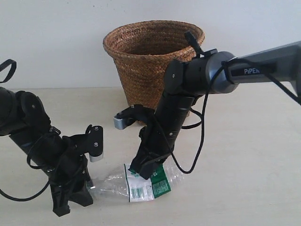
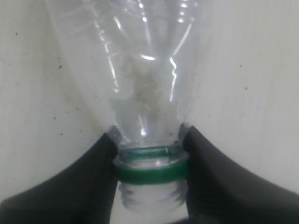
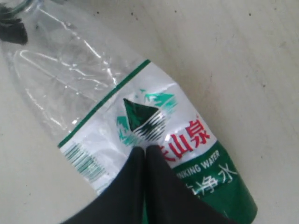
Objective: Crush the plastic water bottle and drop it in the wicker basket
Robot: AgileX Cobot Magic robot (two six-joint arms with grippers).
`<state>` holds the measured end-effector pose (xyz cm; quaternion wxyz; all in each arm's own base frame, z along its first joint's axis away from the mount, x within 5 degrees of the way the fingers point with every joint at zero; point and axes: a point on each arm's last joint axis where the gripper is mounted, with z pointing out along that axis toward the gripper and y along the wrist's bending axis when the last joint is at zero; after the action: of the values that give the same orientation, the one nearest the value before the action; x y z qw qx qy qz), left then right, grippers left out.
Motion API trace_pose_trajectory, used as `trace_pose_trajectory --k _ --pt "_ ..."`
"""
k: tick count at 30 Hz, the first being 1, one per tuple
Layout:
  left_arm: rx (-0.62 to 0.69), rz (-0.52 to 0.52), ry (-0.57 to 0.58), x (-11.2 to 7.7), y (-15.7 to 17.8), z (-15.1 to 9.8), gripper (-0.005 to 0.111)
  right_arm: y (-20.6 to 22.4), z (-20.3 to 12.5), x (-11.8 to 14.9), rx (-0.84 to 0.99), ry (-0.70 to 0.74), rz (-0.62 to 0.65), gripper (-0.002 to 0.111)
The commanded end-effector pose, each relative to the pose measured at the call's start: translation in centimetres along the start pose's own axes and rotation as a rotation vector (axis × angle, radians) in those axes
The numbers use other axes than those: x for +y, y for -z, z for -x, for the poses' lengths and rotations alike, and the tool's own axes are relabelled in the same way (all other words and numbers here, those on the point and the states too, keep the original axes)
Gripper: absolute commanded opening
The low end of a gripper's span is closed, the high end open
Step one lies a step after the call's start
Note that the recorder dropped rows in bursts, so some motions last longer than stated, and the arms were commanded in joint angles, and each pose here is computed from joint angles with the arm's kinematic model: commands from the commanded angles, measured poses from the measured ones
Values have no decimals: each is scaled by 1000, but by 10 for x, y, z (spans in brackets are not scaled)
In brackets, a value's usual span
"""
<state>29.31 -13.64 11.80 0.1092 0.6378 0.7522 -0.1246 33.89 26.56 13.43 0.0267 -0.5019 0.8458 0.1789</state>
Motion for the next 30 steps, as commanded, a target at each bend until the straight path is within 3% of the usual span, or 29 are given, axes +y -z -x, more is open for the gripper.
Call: trace_pose_trajectory --k 1,12,19,30 --pt "2 -17 -6 -3 0 0 4 -41 -14 -24 113 14 -80 0" --pt "17 -43 4 -2 -9 -4 4 -50 -12 -30 226 -74 -32 0" --pt "26 -46 -4 -2 -10 -5 4 2 10 -10 117 -120 10 0" --pt "4 -12 -10 -3 2 0 4 103 15 26 -35 19 -89 0"
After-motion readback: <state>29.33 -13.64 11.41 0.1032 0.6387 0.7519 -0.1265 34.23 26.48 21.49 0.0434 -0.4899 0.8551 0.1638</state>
